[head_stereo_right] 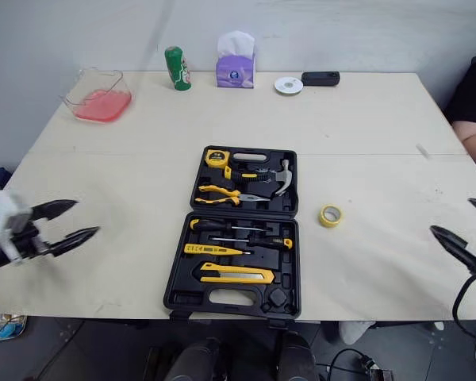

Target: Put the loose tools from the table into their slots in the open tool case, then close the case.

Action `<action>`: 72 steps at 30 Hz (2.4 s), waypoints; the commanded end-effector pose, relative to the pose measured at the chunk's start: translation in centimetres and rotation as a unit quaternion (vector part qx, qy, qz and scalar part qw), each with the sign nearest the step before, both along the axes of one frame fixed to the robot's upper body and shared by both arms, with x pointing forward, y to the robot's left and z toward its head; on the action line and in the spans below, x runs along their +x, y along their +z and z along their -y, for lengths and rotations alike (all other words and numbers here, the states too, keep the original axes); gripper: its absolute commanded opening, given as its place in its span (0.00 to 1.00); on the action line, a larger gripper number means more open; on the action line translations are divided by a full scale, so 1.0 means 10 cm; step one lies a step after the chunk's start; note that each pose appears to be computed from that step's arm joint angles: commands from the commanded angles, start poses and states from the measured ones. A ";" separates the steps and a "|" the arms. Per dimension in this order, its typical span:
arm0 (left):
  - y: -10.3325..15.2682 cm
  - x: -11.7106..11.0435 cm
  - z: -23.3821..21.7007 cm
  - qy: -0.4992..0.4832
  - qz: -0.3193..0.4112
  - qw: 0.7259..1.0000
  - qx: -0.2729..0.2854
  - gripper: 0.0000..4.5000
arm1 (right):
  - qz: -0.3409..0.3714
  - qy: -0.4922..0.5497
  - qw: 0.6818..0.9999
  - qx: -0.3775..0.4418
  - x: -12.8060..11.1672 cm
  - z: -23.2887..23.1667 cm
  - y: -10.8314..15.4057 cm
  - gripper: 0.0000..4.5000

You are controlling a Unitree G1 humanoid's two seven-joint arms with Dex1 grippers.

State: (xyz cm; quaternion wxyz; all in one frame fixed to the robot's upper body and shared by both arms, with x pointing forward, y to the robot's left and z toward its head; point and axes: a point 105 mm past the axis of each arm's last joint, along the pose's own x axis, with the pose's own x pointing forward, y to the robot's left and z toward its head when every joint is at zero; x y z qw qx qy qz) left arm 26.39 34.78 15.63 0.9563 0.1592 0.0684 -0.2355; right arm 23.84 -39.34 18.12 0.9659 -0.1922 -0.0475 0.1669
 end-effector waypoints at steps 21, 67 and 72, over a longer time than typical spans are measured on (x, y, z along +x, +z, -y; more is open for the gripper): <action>0.22 0.02 0.52 -0.072 0.042 0.996 0.013 0.99 | -0.033 0.030 0.998 0.040 0.44 -0.47 0.16 1.00; 0.59 -0.42 2.44 -0.484 0.023 0.874 -0.043 0.99 | -0.387 0.263 0.831 -0.300 0.98 -1.89 -0.25 1.00; 0.54 -0.43 2.45 -0.486 0.016 0.873 -0.042 1.00 | -0.378 0.253 0.831 -0.320 1.06 -1.85 -0.28 0.88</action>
